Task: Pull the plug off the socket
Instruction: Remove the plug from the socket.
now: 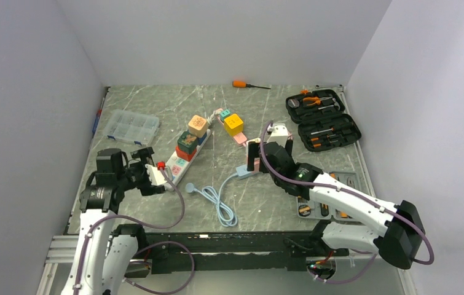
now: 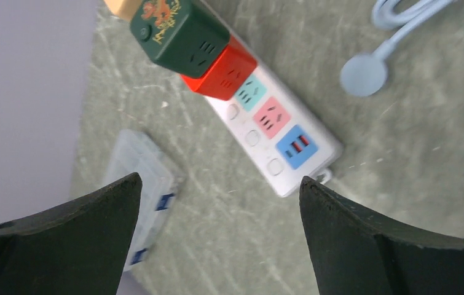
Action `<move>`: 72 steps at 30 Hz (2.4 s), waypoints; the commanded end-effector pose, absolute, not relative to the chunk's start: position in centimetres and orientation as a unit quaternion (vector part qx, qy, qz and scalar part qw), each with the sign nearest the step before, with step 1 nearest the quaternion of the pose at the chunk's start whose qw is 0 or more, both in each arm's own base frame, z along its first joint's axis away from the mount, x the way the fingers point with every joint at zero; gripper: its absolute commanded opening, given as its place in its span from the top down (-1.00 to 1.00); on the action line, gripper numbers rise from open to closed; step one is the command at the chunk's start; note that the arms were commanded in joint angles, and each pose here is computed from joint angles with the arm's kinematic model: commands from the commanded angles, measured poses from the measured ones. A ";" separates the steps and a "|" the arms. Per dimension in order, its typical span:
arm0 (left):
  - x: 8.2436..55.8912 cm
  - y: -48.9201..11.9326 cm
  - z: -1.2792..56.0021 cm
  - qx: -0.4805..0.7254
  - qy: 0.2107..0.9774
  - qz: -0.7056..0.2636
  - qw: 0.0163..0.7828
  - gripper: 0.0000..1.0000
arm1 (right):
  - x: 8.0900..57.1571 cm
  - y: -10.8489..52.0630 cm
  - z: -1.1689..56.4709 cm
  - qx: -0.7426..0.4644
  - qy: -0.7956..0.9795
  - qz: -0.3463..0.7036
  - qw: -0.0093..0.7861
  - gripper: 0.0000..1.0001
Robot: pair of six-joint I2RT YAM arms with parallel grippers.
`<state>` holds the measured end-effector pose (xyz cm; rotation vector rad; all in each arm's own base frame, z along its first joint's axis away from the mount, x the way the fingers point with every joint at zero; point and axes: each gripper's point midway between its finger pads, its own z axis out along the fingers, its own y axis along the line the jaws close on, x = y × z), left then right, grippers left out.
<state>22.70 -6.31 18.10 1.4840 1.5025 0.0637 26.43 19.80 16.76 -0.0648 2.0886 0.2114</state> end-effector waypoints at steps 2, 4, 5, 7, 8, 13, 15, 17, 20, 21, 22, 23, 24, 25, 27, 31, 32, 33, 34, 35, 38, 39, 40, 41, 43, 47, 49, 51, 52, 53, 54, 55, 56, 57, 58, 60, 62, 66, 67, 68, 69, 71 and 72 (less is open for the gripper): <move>21.8 -7.9 19.0 0.514 0.715 -0.073 0.469 -0.99 | 27.6 19.3 16.5 -0.012 0.868 0.099 0.487 -0.99; 21.8 -8.3 19.6 0.493 0.728 -0.086 0.468 -0.99 | 28.2 19.4 16.7 -0.010 0.869 0.100 0.485 -1.00; 21.7 -8.5 19.8 0.484 0.732 -0.092 0.470 -0.99 | 28.5 19.3 16.8 -0.010 0.869 0.100 0.484 -0.99; 21.7 -9.0 20.3 0.475 0.736 -0.098 0.474 -0.99 | 29.2 19.4 17.0 -0.010 0.869 0.101 0.484 -0.99; 21.7 -9.3 20.5 0.469 0.739 -0.101 0.473 -0.99 | 29.6 19.4 17.1 -0.008 0.869 0.101 0.484 -0.99; 22.2 -10.3 20.4 0.440 0.762 -0.108 0.463 -0.99 | 31.2 19.6 17.5 0.003 0.873 0.111 0.475 -0.99; 22.3 -11.0 20.0 0.446 0.763 -0.109 0.455 -0.99 | 31.5 19.9 17.5 0.007 0.873 0.114 0.474 -1.00; 22.3 -11.6 19.5 0.452 0.768 -0.106 0.442 -0.99 | 31.7 20.0 17.4 0.008 0.874 0.117 0.472 -0.99; 22.3 -12.2 19.0 0.465 0.771 -0.097 0.424 -0.99 | 32.0 20.0 17.3 0.012 0.874 0.119 0.471 -0.99; 22.3 -12.4 19.0 0.472 0.768 -0.096 0.423 -0.99 | 32.0 20.1 17.5 0.012 0.874 0.120 0.471 -0.99; 22.2 -12.7 19.0 0.479 0.764 -0.094 0.423 -0.99 | 32.0 20.0 17.6 0.014 0.873 0.119 0.472 -0.99; 22.1 -12.9 19.1 0.484 0.760 -0.093 0.424 -0.99 | 32.0 19.9 18.0 0.013 0.871 0.122 0.475 -0.99; 22.1 -13.0 19.2 0.486 0.759 -0.094 0.423 -0.99 | 31.9 19.9 18.4 0.011 0.869 0.124 0.479 -0.99; 22.0 -13.1 19.1 0.488 0.759 -0.095 0.419 -0.99 | 31.9 19.8 18.9 0.010 0.866 0.126 0.484 -0.99; 22.0 -13.4 19.2 0.495 0.756 -0.095 0.418 -0.99 | 32.0 19.5 19.7 0.012 0.861 0.126 0.493 -0.99; 22.3 -13.9 19.2 0.516 0.740 -0.082 0.422 -0.99 | 33.1 19.0 20.6 0.022 0.858 0.126 0.497 -1.00; 22.4 -14.2 19.3 0.523 0.735 -0.079 0.423 -0.99 | 33.4 19.0 20.8 0.026 0.857 0.130 0.499 -0.99; 22.5 -14.4 19.3 0.526 0.733 -0.077 0.424 -0.99 | 33.8 19.1 20.8 0.028 0.857 0.135 0.497 -0.99; 22.7 -14.6 19.3 0.528 0.732 -0.075 0.423 -0.99 | 34.3 18.8 20.6 0.036 0.857 0.136 0.495 -0.99; 22.8 -14.8 19.3 0.531 0.731 -0.075 0.422 -0.99 | 34.7 18.9 20.5 0.040 0.858 0.140 0.492 -0.99; 23.1 -15.4 19.1 0.535 0.733 -0.071 0.415 -0.99 | 36.1 19.1 19.5 0.051 0.865 0.151 0.476 -0.99; 23.2 -15.5 19.0 0.537 0.733 -0.066 0.413 -0.99 | 36.5 19.3 19.0 0.054 0.868 0.154 0.469 -0.98; 23.3 -15.7 19.1 0.540 0.731 -0.062 0.413 -0.99 | 36.8 19.6 18.4 0.055 0.872 0.159 0.460 -0.97; 23.4 -15.8 19.1 0.541 0.730 -0.057 0.413 -0.99 | 37.1 19.9 17.8 0.057 0.876 0.163 0.451 -0.96; 23.6 -16.1 19.3 0.546 0.726 -0.055 0.413 -0.99 | 37.4 20.5 16.3 0.059 0.884 0.170 0.432 -0.94; 23.7 -16.5 19.0 0.558 0.720 -0.055 0.409 -0.99 | 37.4 21.6 13.2 0.061 0.902 0.183 0.385 -0.80; 23.8 -16.6 18.8 0.565 0.716 -0.052 0.407 -0.99 | 36.8 22.1 12.4 0.062 0.909 0.193 0.363 -0.72; 23.9 -16.7 18.6 0.571 0.712 -0.050 0.406 -0.99 | 36.0 22.3 11.7 0.067 0.913 0.203 0.346 -0.65; 24.0 -16.7 18.4 0.574 0.710 -0.048 0.405 -0.99 | 35.5 22.3 11.4 0.070 0.914 0.207 0.341 -0.62; 24.2 -16.8 18.4 0.575 0.709 -0.046 0.406 -0.99 | 35.0 22.2 11.2 0.072 0.914 0.212 0.338 -0.60; 24.3 -16.8 18.3 0.577 0.708 -0.045 0.405 -0.99 | 34.3 22.2 10.8 0.076 0.915 0.216 0.332 -0.57; 24.4 -17.0 18.3 0.578 0.707 -0.044 0.405 -0.99 | 33.7 22.0 10.6 0.080 0.915 0.220 0.328 -0.55; 24.5 -17.2 18.4 0.579 0.706 -0.044 0.406 -0.99 | 33.1 21.9 10.4 0.086 0.915 0.224 0.325 -0.54; 24.5 -17.3 18.5 0.581 0.705 -0.045 0.405 -0.99 | 32.5 21.9 10.2 0.089 0.914 0.228 0.324 -0.54; 24.6 -17.5 18.5 0.582 0.704 -0.045 0.405 -0.99 | 31.9 21.9 10.1 0.091 0.913 0.232 0.323 -0.53; 24.7 -17.7 18.7 0.585 0.702 -0.043 0.405 -0.99 | 30.6 22.0 9.9 0.090 0.913 0.239 0.319 -0.52; 24.8 -17.9 18.8 0.590 0.699 -0.040 0.403 -0.99 | 29.6 22.1 9.5 0.090 0.915 0.240 0.312 -0.51; 24.9 -18.2 19.1 0.595 0.696 -0.039 0.400 -0.99 | 27.6 22.7 8.5 0.093 0.916 0.258 0.291 -0.51; 24.9 -18.3 19.2 0.597 0.694 -0.039 0.400 -0.99 | 27.1 22.9 8.1 0.093 0.918 0.259 0.285 -0.51; 24.8 -18.4 19.3 0.598 0.693 -0.040 0.400 -0.99 | 26.7 23.1 7.8 0.092 0.919 0.261 0.281 -0.51; 24.8 -18.5 19.4 0.600 0.692 -0.041 0.400 -0.99 | 26.4 23.3 7.5 0.090 0.921 0.261 0.277 -0.52; 24.6 -18.8 19.7 0.603 0.690 -0.047 0.399 -0.99 | 25.9 23.2 6.7 0.091 0.925 0.253 0.268 -0.55; 24.5 -18.9 19.7 0.605 0.689 -0.050 0.396 -0.99 | 25.8 23.0 6.5 0.093 0.926 0.250 0.266 -0.58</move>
